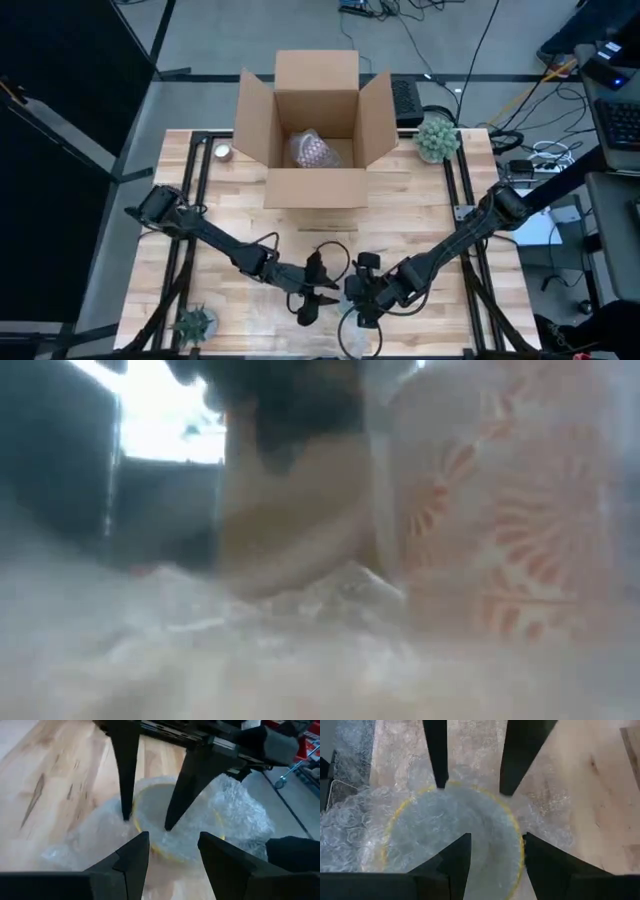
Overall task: Wrap mug
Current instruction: Wrap the yellow mug with the bubble wrap
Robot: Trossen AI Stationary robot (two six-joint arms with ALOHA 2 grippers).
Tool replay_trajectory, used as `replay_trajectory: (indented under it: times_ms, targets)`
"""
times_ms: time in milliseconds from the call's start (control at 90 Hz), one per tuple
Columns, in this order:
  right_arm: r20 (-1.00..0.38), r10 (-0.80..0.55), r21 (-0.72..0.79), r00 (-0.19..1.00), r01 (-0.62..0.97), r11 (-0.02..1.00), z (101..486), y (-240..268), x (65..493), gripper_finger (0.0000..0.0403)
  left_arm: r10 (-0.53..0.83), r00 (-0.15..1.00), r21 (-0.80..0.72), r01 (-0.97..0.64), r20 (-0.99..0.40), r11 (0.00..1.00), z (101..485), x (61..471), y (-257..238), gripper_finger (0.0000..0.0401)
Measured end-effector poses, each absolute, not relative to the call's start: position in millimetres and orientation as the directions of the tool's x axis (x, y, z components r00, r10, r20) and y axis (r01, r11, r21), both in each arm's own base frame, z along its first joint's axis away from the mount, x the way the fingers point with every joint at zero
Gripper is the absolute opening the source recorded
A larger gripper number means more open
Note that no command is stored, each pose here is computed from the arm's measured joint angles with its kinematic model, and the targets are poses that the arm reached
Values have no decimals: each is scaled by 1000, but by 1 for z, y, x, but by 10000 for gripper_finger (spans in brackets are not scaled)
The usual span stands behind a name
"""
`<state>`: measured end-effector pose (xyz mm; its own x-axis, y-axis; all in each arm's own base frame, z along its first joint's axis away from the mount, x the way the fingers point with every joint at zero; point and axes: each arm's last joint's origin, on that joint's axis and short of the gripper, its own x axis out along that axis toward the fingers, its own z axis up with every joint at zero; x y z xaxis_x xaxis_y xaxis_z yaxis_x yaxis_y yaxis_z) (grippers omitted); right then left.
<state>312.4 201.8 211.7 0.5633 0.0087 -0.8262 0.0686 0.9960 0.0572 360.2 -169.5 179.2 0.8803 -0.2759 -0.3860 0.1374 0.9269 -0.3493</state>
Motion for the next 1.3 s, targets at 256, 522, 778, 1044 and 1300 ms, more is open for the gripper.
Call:
replay_trajectory:
  times_ms: [256,522,778,1044,1300]
  targets:
    - [-826,9,43,563,48,998,212,202,312,157,-283,897,-294,185,-340,938,177,364,-172,164]
    - [-795,55,67,605,-3,998,239,196,303,157,-262,899,-270,171,-351,948,176,364,-171,164]
    - [-744,153,134,651,-79,988,258,201,297,157,-259,898,-269,168,-354,948,175,364,-171,164]
    - [-749,140,106,647,-92,990,231,211,313,157,-256,900,-273,163,-353,948,175,364,-171,164]
    - [-799,99,60,592,-85,995,199,218,321,157,-255,900,-274,162,-352,948,175,364,-171,164]
